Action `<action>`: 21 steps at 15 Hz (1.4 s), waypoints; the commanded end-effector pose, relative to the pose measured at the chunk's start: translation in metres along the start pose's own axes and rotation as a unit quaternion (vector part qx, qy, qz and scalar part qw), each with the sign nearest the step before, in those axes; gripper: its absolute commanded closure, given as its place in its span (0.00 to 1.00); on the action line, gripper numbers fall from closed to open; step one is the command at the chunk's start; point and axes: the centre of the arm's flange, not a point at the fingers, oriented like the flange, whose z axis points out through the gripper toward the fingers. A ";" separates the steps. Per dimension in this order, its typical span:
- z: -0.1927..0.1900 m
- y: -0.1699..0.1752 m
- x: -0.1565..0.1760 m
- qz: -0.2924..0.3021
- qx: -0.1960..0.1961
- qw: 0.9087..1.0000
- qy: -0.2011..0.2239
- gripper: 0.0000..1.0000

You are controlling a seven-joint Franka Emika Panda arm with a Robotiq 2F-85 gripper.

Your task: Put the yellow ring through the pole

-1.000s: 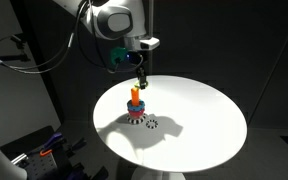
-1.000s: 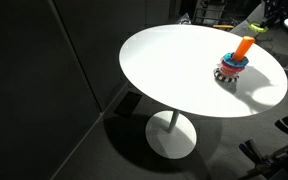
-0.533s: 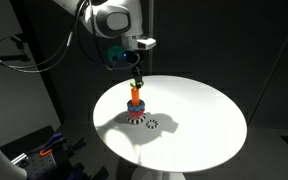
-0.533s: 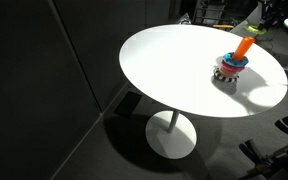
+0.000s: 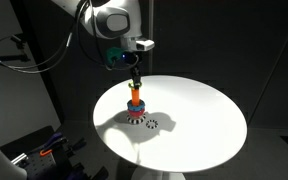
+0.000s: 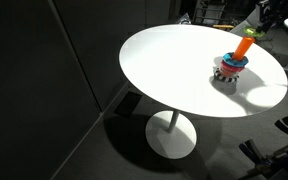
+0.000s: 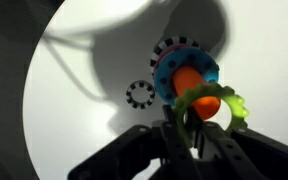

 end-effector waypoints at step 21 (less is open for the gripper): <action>0.016 0.000 0.007 0.000 -0.011 1.000 -0.016 0.35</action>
